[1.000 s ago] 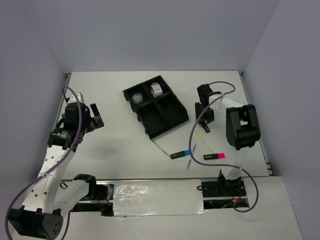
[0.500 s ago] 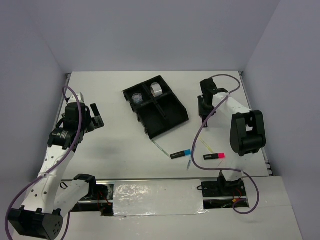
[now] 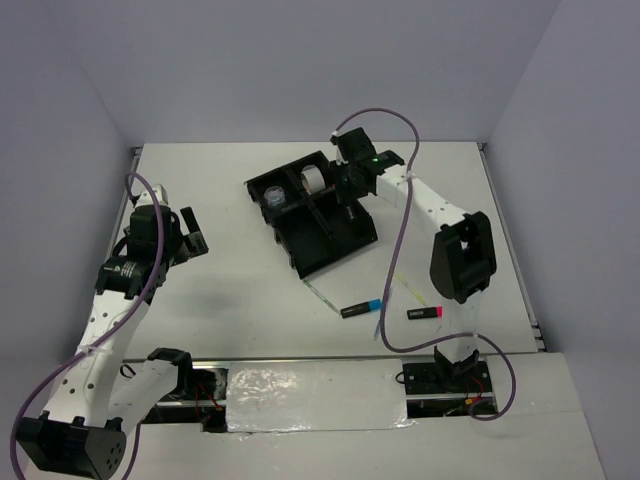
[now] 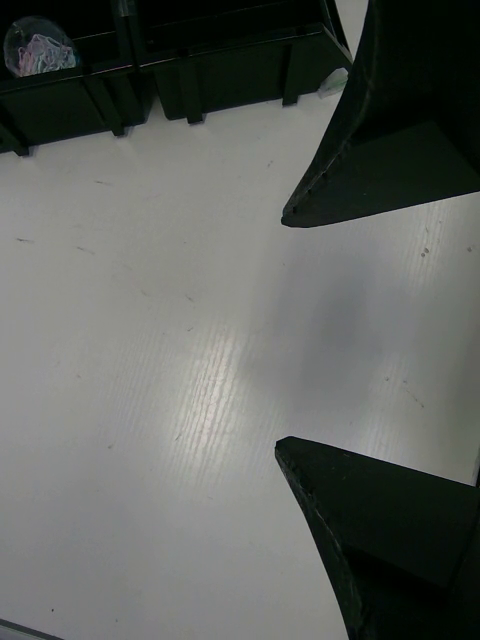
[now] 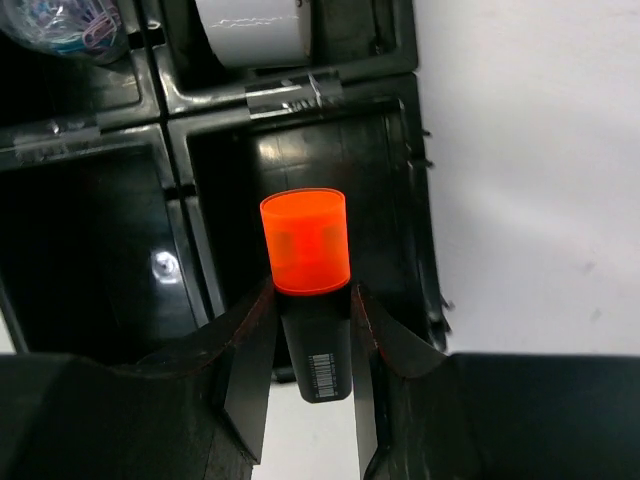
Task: Sort the stationery into containers
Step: Place the stationery in the storage box, then pick up the stationery from the corner of the board.
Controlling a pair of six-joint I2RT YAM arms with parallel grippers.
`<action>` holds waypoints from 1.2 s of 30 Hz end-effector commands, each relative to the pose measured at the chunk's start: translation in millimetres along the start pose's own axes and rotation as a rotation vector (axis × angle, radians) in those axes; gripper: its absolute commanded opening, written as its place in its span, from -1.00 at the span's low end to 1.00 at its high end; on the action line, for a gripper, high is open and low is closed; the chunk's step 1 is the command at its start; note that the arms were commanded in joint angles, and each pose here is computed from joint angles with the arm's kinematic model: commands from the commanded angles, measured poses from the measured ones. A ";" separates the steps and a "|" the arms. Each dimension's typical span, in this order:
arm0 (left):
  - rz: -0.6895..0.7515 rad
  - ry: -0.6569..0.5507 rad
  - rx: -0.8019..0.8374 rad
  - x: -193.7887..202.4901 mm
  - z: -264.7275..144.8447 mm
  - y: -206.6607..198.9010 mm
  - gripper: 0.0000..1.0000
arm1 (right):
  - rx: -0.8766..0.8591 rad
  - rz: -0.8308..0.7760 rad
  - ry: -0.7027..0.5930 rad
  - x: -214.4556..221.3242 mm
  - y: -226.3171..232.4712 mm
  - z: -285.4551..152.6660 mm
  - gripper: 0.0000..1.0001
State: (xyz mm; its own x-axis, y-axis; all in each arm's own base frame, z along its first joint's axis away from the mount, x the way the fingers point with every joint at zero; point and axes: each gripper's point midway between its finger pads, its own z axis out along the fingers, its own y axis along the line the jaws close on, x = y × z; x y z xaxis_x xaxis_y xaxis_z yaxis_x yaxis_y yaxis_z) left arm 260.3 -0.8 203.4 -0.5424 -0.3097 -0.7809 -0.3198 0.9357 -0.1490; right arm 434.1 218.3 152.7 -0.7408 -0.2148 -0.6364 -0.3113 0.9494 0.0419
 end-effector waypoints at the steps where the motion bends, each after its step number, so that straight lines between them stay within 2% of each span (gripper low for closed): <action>1: -0.003 -0.054 0.003 -11.6 -1.7 0.6 0.99 | -0.003 0.007 0.017 -6.4 5.5 15.6 -0.37; 3: -0.003 -0.055 0.006 -11.4 -1.8 0.1 0.99 | -0.009 0.004 0.004 -13.7 8.6 17.7 -0.22; 4: -0.002 -0.055 0.009 -11.4 -2.2 -0.3 0.99 | 0.001 0.016 0.012 -12.9 7.5 19.9 -0.09; 5: -0.002 -0.055 0.009 -11.4 -2.2 -0.3 0.99 | 0.014 0.023 0.013 -12.8 5.5 18.2 0.19; 7: -0.001 -0.056 0.015 -11.7 -2.5 -1.1 0.99 | 0.018 0.040 -0.038 -22.2 4.7 1.8 0.35; 8: 0.000 -0.057 0.019 -12.4 -2.8 -1.9 0.99 | 0.020 0.046 -0.031 -12.9 3.8 0.1 0.62; 10: 0.000 -0.056 0.021 -12.0 -2.6 -2.4 0.99 | 0.061 0.094 -0.086 -18.0 -5.3 -14.6 0.99; 12: 0.000 -0.060 0.029 -13.2 -3.9 -3.6 0.99 | 0.137 0.207 -0.133 -11.7 -19.7 -38.7 0.99; 13: -0.002 -0.060 0.031 -12.8 -4.7 -3.6 0.99 | 0.229 0.265 -0.199 -15.9 -38.0 -61.8 1.00; 14: -0.003 -0.063 0.034 -13.1 -5.4 -3.8 0.99 | 0.289 0.316 -0.181 3.9 -48.4 -62.2 0.99; 15: -0.003 -0.065 0.036 -13.2 -5.8 -4.0 0.99 | 0.341 0.437 -0.172 18.1 -55.9 -68.0 0.99; 17: -0.003 -0.070 0.055 -13.6 -7.9 -6.4 0.99 | 0.400 0.534 -0.164 46.2 -68.3 -82.5 0.99; 18: -0.002 -0.071 0.065 -13.5 -8.4 -8.0 0.99 | 0.431 0.650 -0.145 64.4 -70.1 -87.2 0.99; 19: 0.000 -0.074 0.071 -14.0 -9.2 -8.8 0.99 | 0.458 0.705 -0.139 77.5 -73.5 -92.8 0.93; 21: 0.001 -0.072 0.093 -13.7 -10.3 -12.4 0.99 | 0.513 0.866 -0.112 119.3 -79.3 -107.1 0.91; 22: 0.001 -0.073 0.094 -13.8 -11.1 -12.3 0.99 | 0.553 0.889 -0.079 146.9 -83.6 -107.6 0.91; 23: 0.002 -0.070 0.101 -13.2 -11.6 -13.3 0.99 | 0.557 0.967 -0.116 153.7 -86.6 -121.5 0.91; 28: 0.003 -0.080 0.127 -13.1 -14.2 -16.6 0.99 | 0.704 1.129 -0.082 240.1 -106.3 -141.3 0.87; 30: 0.010 -0.068 0.150 -11.3 -13.6 -21.0 0.99 | 0.685 1.200 -0.068 255.7 -106.7 -143.6 0.84; 34: 0.014 -0.057 0.171 -9.3 -13.0 -24.8 0.99 | 0.779 1.307 -0.021 300.0 -119.9 -149.1 0.72; 36: 0.014 -0.063 0.176 -10.3 -14.5 -25.3 0.99 | 0.783 1.340 -0.022 304.4 -122.2 -151.0 0.69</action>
State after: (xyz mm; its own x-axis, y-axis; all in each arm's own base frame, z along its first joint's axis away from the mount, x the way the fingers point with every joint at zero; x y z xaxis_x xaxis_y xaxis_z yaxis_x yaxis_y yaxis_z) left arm 257.1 -19.8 215.8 -0.5225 -0.2994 -0.7984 -0.2074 0.9528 -0.2216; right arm 168.1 13.4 72.2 -0.3136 0.8155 -0.4865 0.8858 0.4357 0.1594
